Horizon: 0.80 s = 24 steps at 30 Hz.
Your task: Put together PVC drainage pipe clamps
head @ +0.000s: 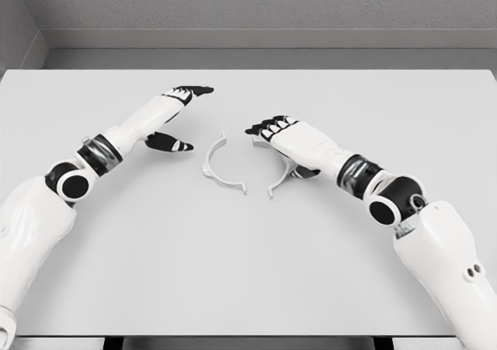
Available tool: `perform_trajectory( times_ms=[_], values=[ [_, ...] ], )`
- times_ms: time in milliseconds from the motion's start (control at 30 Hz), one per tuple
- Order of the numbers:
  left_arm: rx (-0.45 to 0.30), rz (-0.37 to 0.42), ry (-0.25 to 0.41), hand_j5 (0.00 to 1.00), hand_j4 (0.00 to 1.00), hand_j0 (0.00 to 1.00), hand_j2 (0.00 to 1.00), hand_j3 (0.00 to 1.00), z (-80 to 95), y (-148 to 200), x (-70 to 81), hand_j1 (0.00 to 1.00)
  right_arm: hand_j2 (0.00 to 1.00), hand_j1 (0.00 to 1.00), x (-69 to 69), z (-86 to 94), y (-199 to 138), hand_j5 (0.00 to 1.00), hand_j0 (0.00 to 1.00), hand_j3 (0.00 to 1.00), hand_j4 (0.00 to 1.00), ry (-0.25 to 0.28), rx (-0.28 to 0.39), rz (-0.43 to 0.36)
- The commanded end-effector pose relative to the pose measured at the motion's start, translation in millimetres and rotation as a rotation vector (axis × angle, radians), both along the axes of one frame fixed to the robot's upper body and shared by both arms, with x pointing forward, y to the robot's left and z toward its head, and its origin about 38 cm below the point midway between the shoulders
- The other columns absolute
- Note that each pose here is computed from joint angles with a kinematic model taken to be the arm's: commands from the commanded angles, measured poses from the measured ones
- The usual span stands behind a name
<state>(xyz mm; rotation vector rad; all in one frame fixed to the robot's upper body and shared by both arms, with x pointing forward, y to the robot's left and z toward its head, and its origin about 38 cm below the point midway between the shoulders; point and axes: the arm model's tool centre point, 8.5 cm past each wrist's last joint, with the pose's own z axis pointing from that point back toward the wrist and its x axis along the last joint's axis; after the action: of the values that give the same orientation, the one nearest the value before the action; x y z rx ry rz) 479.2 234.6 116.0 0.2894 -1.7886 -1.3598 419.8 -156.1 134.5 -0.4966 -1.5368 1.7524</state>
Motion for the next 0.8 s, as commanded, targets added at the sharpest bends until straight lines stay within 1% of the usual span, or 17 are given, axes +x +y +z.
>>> perform_trajectory(
  times_ms=[0,167,400,667,767],
  values=[
    [-0.007,0.003,0.006,1.00,1.00,1.00,1.00,1.00,-1.7,0,-0.3,1.00,1.00,1.00,-0.4,0.7,4,1.00,1.00,1.00,1.00,0.001,0.013,0.003],
    [-0.007,0.001,0.007,1.00,1.00,1.00,1.00,1.00,-1.8,-1,0.0,1.00,1.00,1.00,0.7,3.8,16,1.00,1.00,1.00,1.00,-0.002,0.015,0.016],
    [-0.008,0.000,0.006,1.00,1.00,1.00,1.00,1.00,-1.3,-1,0.3,1.00,1.00,1.00,1.2,3.7,18,1.00,1.00,1.00,1.00,-0.001,0.016,0.018],
    [0.001,-0.023,0.025,1.00,1.00,1.00,1.00,1.00,-9.1,-13,-1.4,1.00,1.00,1.00,2.4,4.4,24,1.00,1.00,1.00,1.00,0.002,0.015,0.021],
    [-0.004,-0.028,0.026,1.00,1.00,1.00,1.00,1.00,-9.0,-17,-0.4,1.00,1.00,1.00,2.9,8.1,21,1.00,1.00,1.00,1.00,-0.008,0.015,0.018]
  ],
)
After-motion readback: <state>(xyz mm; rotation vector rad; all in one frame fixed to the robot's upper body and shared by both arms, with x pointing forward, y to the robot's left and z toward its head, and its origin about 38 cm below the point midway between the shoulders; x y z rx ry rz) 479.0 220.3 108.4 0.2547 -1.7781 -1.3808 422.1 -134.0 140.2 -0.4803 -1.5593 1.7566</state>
